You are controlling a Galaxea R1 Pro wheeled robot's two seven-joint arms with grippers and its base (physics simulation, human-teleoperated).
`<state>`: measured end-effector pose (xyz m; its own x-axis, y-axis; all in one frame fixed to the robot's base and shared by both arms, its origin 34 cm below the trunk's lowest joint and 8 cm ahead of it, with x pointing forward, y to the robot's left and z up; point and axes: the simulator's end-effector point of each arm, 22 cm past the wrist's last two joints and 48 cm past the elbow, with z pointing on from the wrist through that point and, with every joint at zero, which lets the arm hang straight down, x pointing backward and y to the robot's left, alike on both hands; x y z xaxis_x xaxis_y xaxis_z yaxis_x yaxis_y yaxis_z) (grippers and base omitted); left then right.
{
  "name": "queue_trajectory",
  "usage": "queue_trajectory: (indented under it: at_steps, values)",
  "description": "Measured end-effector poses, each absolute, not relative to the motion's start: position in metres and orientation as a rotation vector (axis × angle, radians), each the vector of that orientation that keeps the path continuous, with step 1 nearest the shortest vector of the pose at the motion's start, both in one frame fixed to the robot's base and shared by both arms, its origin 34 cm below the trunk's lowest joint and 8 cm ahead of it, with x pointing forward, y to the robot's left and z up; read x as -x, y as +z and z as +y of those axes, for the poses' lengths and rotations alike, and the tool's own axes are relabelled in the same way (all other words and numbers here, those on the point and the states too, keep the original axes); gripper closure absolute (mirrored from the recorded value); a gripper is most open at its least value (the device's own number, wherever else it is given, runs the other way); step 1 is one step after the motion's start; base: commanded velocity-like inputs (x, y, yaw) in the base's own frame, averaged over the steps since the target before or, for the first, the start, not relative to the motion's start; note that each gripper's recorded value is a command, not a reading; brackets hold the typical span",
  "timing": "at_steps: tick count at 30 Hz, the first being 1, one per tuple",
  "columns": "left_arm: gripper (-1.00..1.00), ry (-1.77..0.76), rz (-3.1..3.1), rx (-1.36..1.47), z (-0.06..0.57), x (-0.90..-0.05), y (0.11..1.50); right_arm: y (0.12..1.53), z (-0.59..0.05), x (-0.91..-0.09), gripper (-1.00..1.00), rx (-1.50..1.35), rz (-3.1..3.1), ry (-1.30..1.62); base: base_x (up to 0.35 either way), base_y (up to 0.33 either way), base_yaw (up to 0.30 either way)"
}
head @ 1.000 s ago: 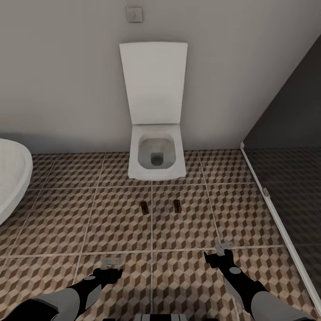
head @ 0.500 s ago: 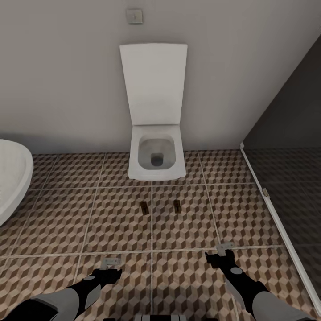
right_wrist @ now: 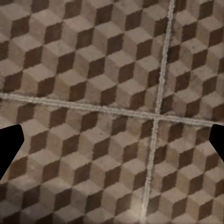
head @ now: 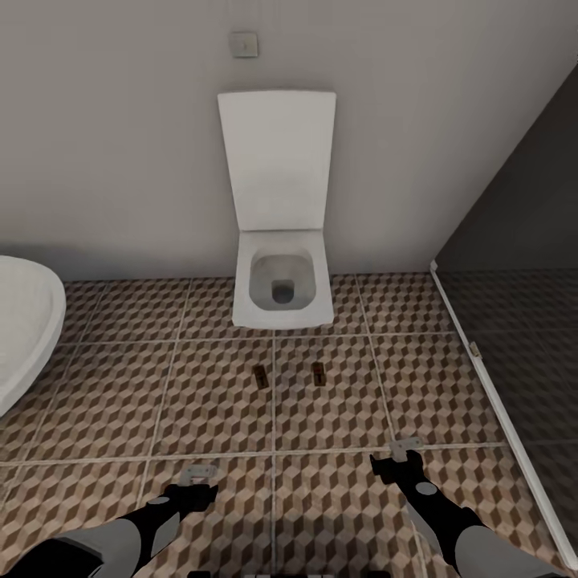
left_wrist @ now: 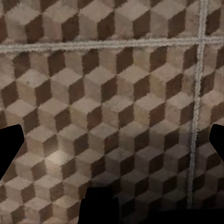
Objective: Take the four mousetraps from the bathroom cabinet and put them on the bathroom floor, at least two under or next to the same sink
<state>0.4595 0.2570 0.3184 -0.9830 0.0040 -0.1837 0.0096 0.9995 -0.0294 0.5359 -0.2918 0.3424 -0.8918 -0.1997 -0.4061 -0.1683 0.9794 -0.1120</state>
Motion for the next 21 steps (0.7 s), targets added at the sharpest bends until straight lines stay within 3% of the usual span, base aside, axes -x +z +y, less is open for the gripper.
queue_trajectory:
  at_steps: [21]
  values:
    - [-1.0, -0.024, 2.953, -0.011, 0.268, -0.463, 0.356, 0.387, -0.327, -0.544, -1.0, 0.273, 2.654, -0.159, 0.0, 0.0, 0.0]
